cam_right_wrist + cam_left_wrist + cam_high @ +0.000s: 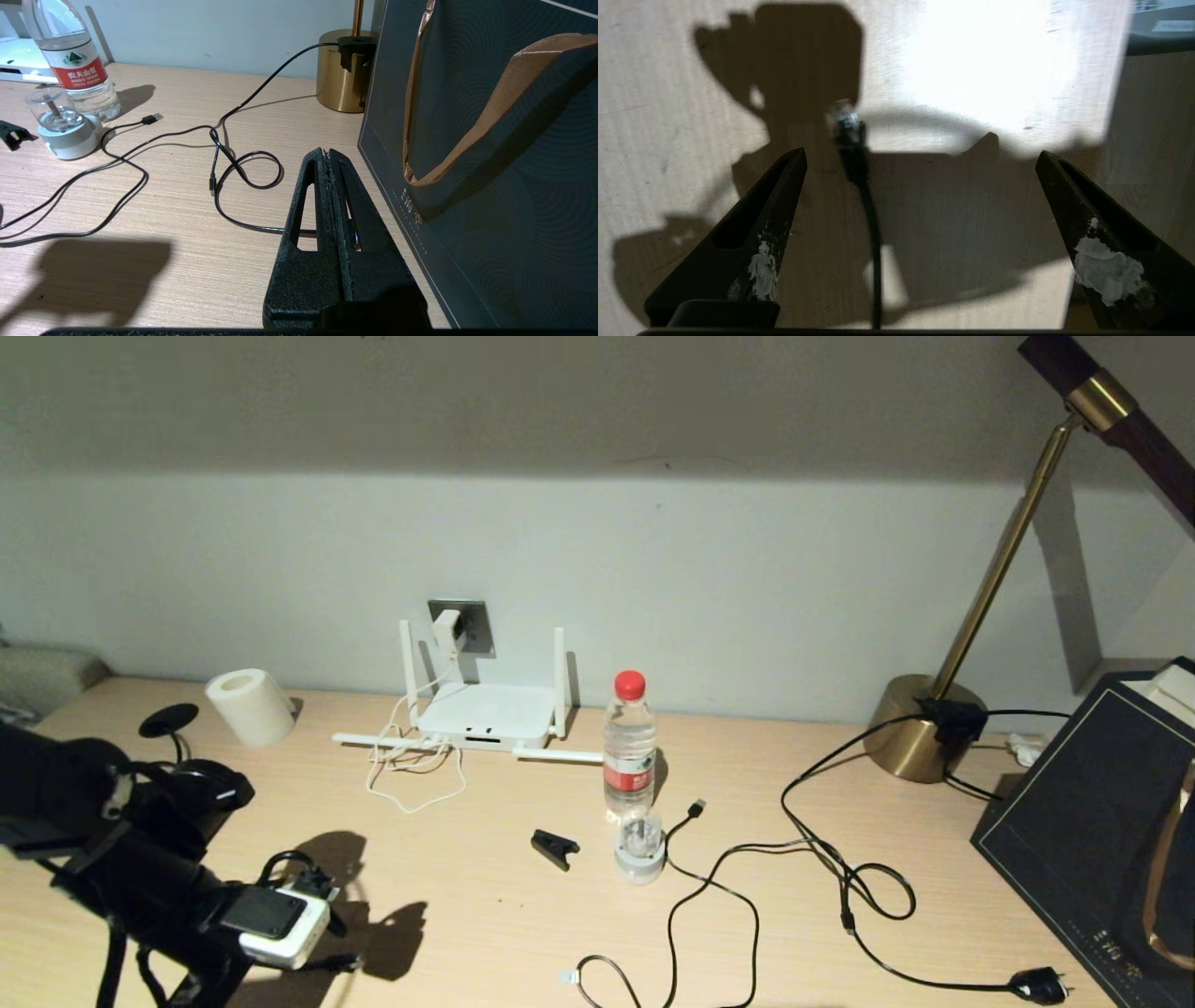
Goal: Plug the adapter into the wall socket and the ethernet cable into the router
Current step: Pick up cable
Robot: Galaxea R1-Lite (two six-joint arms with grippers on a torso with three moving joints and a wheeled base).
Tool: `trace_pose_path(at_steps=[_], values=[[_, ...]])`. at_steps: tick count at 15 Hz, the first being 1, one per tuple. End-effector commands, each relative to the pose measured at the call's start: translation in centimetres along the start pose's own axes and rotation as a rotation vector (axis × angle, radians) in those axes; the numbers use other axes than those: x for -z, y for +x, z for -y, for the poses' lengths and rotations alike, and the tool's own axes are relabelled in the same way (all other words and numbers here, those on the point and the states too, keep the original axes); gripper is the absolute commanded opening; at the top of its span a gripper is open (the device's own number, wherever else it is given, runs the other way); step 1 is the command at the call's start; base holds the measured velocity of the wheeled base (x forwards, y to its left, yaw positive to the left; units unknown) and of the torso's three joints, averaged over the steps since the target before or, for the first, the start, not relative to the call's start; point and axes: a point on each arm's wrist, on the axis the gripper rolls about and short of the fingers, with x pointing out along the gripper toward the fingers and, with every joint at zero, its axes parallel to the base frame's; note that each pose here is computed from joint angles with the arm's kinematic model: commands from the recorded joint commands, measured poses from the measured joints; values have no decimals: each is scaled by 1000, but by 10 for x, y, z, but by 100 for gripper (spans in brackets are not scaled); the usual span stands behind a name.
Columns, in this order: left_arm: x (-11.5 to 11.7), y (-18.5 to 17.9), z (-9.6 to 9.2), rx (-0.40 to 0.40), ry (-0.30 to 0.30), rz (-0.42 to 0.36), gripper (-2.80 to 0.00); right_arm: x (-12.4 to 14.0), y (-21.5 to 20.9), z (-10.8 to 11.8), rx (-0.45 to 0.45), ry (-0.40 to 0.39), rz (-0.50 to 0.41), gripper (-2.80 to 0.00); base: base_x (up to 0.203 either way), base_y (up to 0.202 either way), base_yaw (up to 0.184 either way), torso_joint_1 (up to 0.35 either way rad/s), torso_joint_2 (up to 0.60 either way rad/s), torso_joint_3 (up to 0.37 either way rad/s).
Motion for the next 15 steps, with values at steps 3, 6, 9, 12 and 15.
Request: trace_pose_path(at_steps=[3,6,9,12,15], values=[[8,16,-7,20,-17,7,0,10,2,0,-1,0,-36,-280,0,0,0,0,0,0],[11,20,-8,22,-32,7,0,10,2,0,-1,0,-36,-280,0,0,0,0,0,0],[12,22,-9,29,-36,9,-280,10,2,0,-1,0,-36,-280,0,0,0,0,0,0],[12,24,-8,35,-54,8,-280,10,2,0,-1,0,-36,-280,0,0,0,0,0,0],[15,27,-6,46,-74,8,-280,10,2,0,-1,0,-35,-280,0,0,0,0,0,0]])
